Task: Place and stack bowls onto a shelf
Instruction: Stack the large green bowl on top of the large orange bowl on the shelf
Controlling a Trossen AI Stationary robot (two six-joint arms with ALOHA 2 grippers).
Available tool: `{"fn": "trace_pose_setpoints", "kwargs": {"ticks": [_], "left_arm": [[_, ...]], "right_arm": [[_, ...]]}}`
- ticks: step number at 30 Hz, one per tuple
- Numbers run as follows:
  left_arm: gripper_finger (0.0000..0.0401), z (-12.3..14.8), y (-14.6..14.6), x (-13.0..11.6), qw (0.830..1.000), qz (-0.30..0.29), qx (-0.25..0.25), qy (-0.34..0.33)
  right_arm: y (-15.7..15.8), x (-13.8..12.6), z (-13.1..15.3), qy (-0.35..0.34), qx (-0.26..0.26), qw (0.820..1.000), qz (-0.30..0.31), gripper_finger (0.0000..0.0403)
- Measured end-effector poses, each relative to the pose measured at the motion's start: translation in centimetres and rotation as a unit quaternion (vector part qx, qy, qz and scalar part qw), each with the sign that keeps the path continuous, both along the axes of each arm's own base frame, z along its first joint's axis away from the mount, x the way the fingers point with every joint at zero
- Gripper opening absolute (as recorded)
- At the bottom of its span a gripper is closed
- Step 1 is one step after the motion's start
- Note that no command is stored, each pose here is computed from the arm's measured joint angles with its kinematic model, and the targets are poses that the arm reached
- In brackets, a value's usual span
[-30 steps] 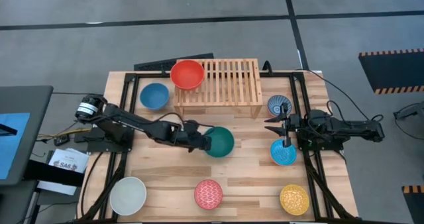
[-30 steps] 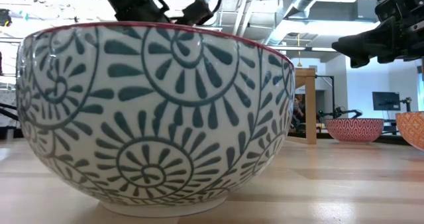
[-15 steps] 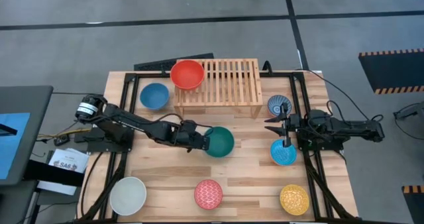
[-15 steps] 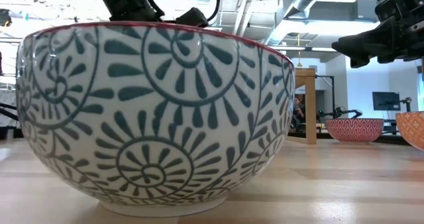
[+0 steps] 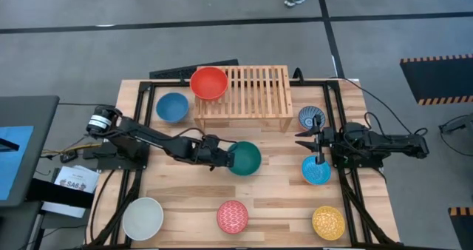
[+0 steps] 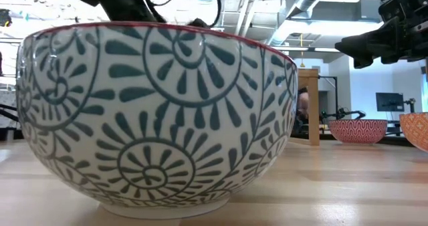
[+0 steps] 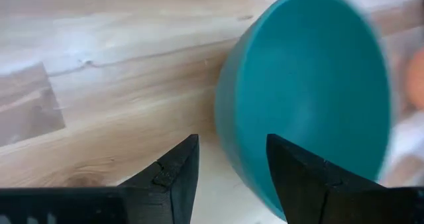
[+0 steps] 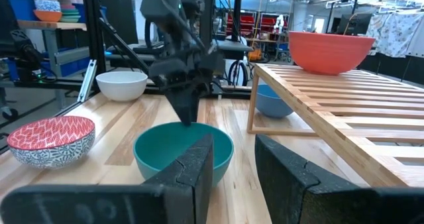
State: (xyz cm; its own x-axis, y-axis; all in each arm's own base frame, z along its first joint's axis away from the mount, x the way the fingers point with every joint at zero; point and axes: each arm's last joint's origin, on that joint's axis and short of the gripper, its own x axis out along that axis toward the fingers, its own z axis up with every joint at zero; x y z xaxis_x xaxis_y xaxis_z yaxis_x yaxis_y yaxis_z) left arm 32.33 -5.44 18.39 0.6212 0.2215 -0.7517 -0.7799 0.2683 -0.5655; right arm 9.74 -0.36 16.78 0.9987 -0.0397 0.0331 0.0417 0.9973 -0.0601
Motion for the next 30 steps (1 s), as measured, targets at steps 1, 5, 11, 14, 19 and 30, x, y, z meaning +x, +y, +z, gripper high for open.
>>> {"fn": "trace_pose_setpoints", "kwargs": {"ticks": [1, 5, 11, 14, 19, 30], "left_arm": [[0.0160, -0.5, -0.1, 0.3, 1.000, -0.003, -0.004, -0.001], [0.0160, -2.0, -0.3, 1.6, 0.999, -0.026, -0.026, -0.014], [0.0156, -2.3, -0.2, 1.8, 0.999, -0.029, -0.022, -0.016], [0.0128, -2.3, -0.2, 1.8, 0.999, -0.037, -0.018, -0.016], [0.0022, -2.2, 0.2, 1.9, 0.998, -0.066, -0.014, -0.009], [0.0000, 7.1, 3.2, -1.3, 0.987, -0.109, 0.021, -0.118]], "right_arm": [[0.0, 0.0, 0.0, 0.000, 0.000, 1.000, 0.000, 0.0138], [0.0, 0.0, 0.0, 0.000, 0.000, 1.000, 0.000, 0.0138], [0.0, 0.0, 0.0, 0.000, 0.000, 1.000, 0.000, 0.0138], [0.0, 0.0, 0.0, 0.000, 0.000, 1.000, 0.000, 0.0138], [0.0, 0.0, 0.0, 0.000, 0.000, 1.000, 0.000, 0.0138], [0.0, 0.0, 0.0, 0.000, 0.000, 1.000, 0.000, 0.0138]]}}
